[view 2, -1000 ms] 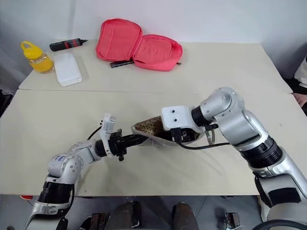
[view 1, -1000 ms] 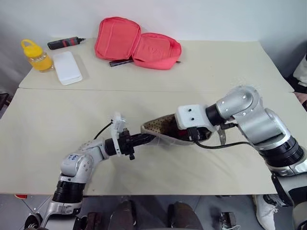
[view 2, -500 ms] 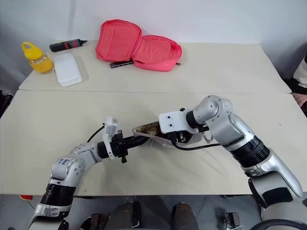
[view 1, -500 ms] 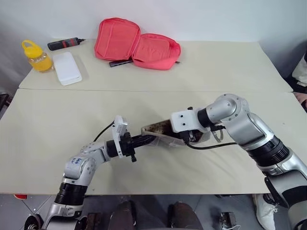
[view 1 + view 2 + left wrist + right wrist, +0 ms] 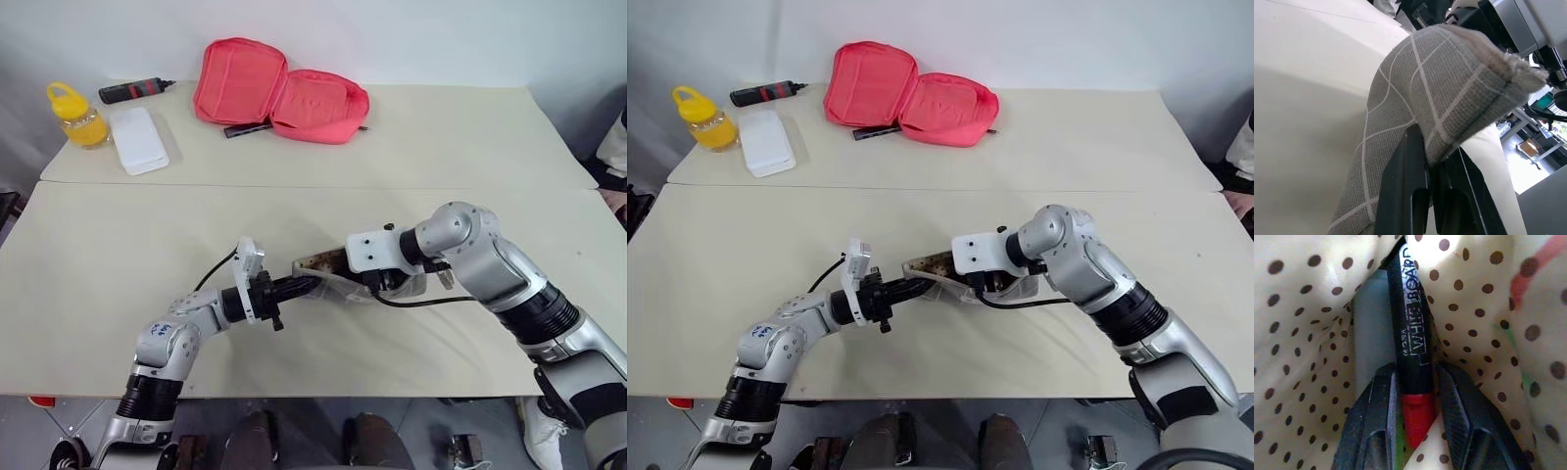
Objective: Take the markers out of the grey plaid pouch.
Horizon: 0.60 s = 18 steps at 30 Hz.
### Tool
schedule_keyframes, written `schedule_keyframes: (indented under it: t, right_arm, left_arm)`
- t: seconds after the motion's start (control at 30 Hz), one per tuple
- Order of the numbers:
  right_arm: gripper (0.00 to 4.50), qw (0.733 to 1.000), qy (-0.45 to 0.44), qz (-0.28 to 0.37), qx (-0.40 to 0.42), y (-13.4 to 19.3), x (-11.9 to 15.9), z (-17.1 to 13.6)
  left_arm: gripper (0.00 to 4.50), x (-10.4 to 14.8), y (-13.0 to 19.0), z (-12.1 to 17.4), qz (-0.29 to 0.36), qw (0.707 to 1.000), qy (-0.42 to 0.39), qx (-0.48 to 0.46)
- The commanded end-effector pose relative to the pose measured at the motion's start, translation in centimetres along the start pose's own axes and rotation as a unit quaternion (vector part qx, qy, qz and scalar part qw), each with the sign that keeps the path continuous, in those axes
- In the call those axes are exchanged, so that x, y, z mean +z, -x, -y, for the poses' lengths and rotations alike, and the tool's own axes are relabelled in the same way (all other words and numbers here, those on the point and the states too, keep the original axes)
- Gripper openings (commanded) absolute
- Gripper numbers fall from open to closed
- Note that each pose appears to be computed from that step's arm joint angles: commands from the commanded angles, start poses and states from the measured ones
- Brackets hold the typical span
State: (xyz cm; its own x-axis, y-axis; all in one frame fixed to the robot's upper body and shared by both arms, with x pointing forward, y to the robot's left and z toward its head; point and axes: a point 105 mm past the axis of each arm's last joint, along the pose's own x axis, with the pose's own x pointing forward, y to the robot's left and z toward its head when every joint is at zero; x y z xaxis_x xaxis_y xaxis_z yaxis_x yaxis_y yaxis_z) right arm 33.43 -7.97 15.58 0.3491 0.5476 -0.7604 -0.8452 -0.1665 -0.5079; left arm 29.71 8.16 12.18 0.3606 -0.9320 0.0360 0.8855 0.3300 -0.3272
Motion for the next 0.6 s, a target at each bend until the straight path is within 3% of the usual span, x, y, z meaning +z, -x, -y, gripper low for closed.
schedule_keyframes:
  t: [0.03,0.13,0.27,0.47,0.6]
  right_arm:
    - [1.31,1.0,-0.019,-0.009,0.018,-1.3,-0.9,-1.0]
    - [1.31,0.999,-0.025,-0.004,0.027,-1.7,-0.7,-1.4]
    - [0.58,0.999,-0.023,-0.005,0.031,-1.6,-0.9,-1.5]
    - [0.57,0.999,-0.017,-0.004,0.03,-0.5,-1.0,-1.4]
    - [0.57,0.998,-0.03,0.035,0.03,1.6,0.1,-1.3]
  left_arm:
    - [0.0,0.0,0.3,0.1,0.0,1.0,-0.003,0.005]
    - [0.0,-0.2,0.2,0.4,-0.002,1.0,-0.005,0.003]
    - [0.0,-0.2,0.2,0.5,-0.001,1.0,-0.006,0.004]
    - [0.0,-0.2,0.3,0.4,-0.007,1.0,-0.018,0.007]
    - [0.0,0.4,0.3,0.2,-0.008,0.999,-0.044,0.016]
